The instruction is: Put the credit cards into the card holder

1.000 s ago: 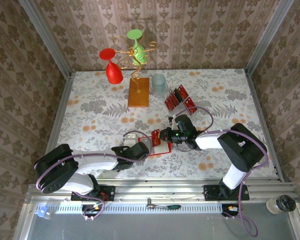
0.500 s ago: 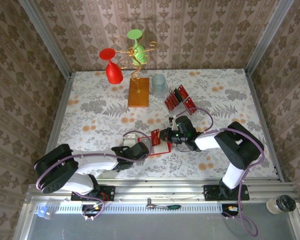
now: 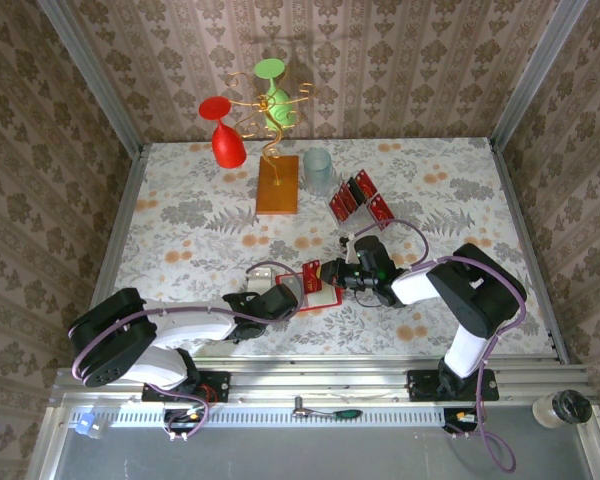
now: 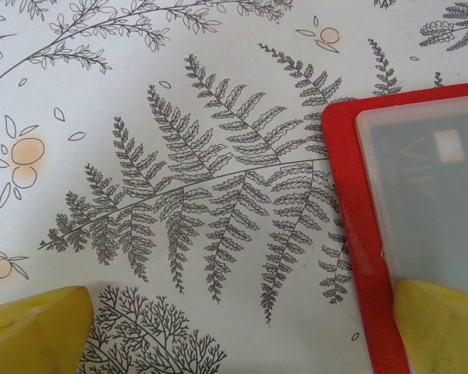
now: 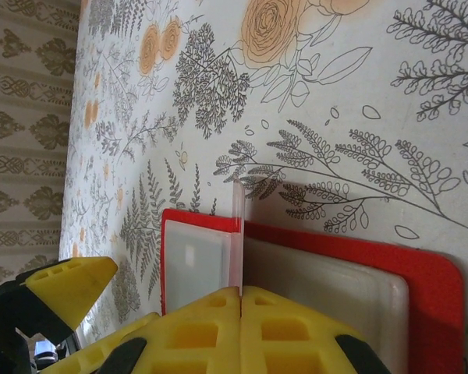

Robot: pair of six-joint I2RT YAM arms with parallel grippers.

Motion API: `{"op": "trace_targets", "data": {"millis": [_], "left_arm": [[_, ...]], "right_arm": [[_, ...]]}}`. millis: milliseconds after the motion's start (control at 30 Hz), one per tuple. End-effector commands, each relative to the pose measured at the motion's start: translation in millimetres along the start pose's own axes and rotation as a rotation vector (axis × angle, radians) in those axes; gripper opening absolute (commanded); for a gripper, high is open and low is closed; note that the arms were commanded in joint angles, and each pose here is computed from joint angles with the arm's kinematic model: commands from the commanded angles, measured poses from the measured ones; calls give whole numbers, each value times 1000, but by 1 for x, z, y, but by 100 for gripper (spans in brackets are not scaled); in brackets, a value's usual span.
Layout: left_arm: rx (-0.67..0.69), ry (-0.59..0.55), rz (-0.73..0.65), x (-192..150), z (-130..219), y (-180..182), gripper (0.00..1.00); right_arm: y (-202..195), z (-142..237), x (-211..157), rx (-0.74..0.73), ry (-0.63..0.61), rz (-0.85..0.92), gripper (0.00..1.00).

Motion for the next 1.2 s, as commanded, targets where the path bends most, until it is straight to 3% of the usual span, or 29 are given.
{"op": "trace_targets", "data": {"millis": [0,667,1167], "left_arm": [[31,6,-20,-1,1,1,100],[33,6,-18,-1,1,1,100],[36,3,-16,-3,2,3,100]], "right_arm": [[-4,-1,-10,17,48,-19,0],[-4,-3,-13,75,68,-58,0],[14,13,4,45,-51,-16,0]]}}
Point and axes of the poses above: each hand's point on the last joint's axis, 136 mm out from that joint toward the fingers, its own z axis back along the fingers, its own y axis along the line the jaws close on, x = y × z, the point moved 10 cm from there along z, back along the fingers, and after that the axes turned 1 degree about -z, right-handed, at the moved point
